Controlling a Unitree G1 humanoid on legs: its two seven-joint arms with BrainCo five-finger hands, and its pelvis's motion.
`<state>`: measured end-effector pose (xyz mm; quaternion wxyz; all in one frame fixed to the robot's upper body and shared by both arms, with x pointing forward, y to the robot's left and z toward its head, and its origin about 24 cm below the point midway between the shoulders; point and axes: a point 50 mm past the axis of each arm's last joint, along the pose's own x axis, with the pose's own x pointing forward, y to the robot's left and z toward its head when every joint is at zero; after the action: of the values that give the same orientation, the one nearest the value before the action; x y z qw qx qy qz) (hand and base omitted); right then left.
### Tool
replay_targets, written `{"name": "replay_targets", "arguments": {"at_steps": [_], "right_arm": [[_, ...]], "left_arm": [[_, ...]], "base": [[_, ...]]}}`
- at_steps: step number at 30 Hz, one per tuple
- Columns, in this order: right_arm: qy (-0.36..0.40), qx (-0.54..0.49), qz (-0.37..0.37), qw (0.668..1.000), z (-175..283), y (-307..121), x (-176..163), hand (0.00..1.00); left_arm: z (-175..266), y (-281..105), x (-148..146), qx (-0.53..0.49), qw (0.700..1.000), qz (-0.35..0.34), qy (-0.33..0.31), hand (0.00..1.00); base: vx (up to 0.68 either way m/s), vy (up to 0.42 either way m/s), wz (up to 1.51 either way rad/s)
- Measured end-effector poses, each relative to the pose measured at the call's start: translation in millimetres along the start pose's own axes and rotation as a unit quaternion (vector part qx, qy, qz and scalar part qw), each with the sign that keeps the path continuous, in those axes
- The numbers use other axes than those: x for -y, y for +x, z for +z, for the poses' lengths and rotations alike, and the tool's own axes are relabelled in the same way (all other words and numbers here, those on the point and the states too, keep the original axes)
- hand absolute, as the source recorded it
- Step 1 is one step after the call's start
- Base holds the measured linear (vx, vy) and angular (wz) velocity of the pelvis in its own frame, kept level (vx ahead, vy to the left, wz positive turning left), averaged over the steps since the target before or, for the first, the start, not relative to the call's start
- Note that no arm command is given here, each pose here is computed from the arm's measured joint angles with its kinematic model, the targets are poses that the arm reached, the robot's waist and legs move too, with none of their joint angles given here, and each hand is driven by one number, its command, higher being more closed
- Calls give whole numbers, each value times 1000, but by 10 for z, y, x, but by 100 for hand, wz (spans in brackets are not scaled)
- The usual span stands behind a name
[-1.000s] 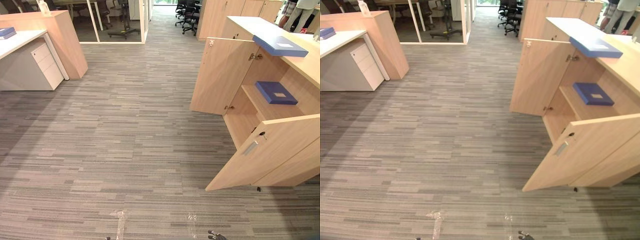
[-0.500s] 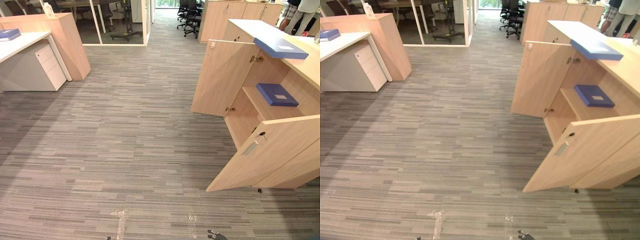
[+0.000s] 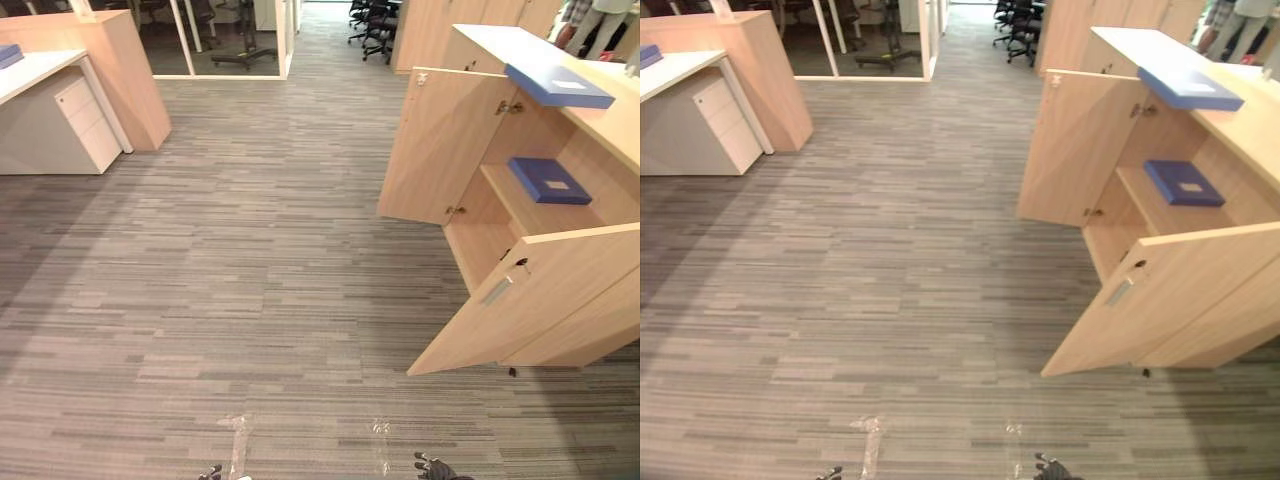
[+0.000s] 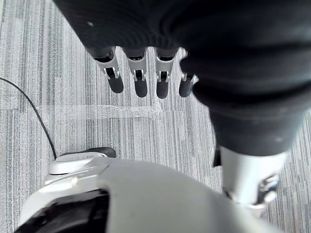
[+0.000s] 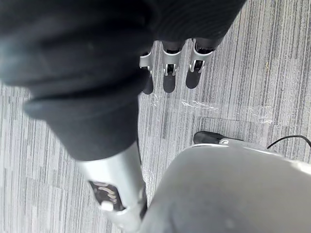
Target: Walk over to the cabinet, pick up the folder, carry it to the office cabinet, place the folder inside the office cabinet, then close the office cabinet door
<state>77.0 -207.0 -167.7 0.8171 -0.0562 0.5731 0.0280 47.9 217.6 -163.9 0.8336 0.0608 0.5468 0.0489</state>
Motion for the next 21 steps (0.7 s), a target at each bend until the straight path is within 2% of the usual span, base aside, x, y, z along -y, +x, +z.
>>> {"name": "replay_targets", "arguments": {"at_steps": [6, 9, 14, 17, 21], "right_arm": [[32, 11, -6, 999, 54, 3, 51, 0], [32, 12, -7, 999, 70, 6, 59, 0], [36, -3, -11, 999, -19, -11, 84, 0], [83, 5, -10, 996, 4, 5, 17, 0], [128, 21, -31, 991, 18, -14, 117, 0]], "left_arm": [[121, 4, 1, 32, 997, 23, -64, 0], [171, 17, -11, 39, 996, 28, -71, 0], [176, 20, -9, 39, 996, 31, -78, 0], [169, 21, -87, 35, 997, 39, -62, 0], [139, 21, -50, 29, 998, 31, -43, 0]], "base": [[117, 18, -44], [283, 172, -27], [406, 301, -29], [611, 485, -64], [521, 448, -45]]}}
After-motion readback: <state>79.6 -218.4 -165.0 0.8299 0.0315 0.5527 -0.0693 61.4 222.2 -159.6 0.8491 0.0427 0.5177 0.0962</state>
